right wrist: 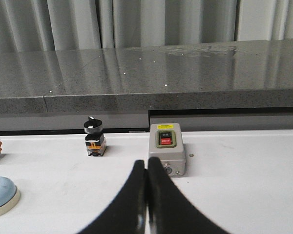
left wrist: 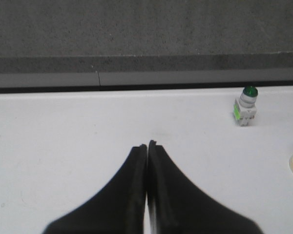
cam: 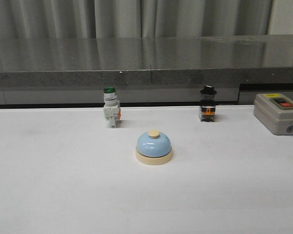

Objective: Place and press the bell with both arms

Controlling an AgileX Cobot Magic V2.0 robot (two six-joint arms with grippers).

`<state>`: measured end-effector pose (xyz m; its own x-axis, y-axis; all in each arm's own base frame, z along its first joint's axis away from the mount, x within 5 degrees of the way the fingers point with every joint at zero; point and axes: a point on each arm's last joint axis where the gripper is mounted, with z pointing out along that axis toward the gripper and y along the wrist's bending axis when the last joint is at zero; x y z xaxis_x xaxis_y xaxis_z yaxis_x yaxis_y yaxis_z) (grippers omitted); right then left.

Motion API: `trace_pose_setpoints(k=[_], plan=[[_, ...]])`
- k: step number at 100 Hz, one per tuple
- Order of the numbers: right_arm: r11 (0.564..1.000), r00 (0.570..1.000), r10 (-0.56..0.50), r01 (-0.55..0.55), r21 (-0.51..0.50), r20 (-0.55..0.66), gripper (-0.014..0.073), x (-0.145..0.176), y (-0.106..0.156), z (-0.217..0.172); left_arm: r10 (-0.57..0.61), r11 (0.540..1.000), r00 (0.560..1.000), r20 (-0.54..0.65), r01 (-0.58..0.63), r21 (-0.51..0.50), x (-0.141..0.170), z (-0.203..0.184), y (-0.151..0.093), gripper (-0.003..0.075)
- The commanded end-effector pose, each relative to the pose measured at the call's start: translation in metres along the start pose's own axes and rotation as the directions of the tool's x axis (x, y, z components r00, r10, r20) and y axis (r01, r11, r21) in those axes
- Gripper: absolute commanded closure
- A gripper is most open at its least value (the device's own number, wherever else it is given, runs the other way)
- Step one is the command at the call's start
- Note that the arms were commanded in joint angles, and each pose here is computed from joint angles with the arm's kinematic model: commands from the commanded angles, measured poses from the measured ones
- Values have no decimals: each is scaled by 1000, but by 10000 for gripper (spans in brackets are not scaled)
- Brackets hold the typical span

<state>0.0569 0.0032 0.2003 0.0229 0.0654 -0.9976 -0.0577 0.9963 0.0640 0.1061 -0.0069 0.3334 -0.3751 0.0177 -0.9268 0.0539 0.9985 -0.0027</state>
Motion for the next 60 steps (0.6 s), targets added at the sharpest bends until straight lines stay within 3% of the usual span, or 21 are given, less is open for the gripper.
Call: trace_pose_setpoints(k=[1, 28, 60], plan=[[1000, 993, -24, 24, 1, 116, 655, -14, 1, -2, 4, 1000, 983, 183, -7, 16, -11, -10, -1, 740], [1000, 993, -24, 24, 1, 116, 655, -14, 1, -2, 14, 1000, 924, 382, -19, 9, 48, -10, 0, 739], [1000, 993, -24, 24, 1, 116, 655, -14, 1, -2, 15, 1000, 913, 408, -9, -17, 117, -2, 2, 740]])
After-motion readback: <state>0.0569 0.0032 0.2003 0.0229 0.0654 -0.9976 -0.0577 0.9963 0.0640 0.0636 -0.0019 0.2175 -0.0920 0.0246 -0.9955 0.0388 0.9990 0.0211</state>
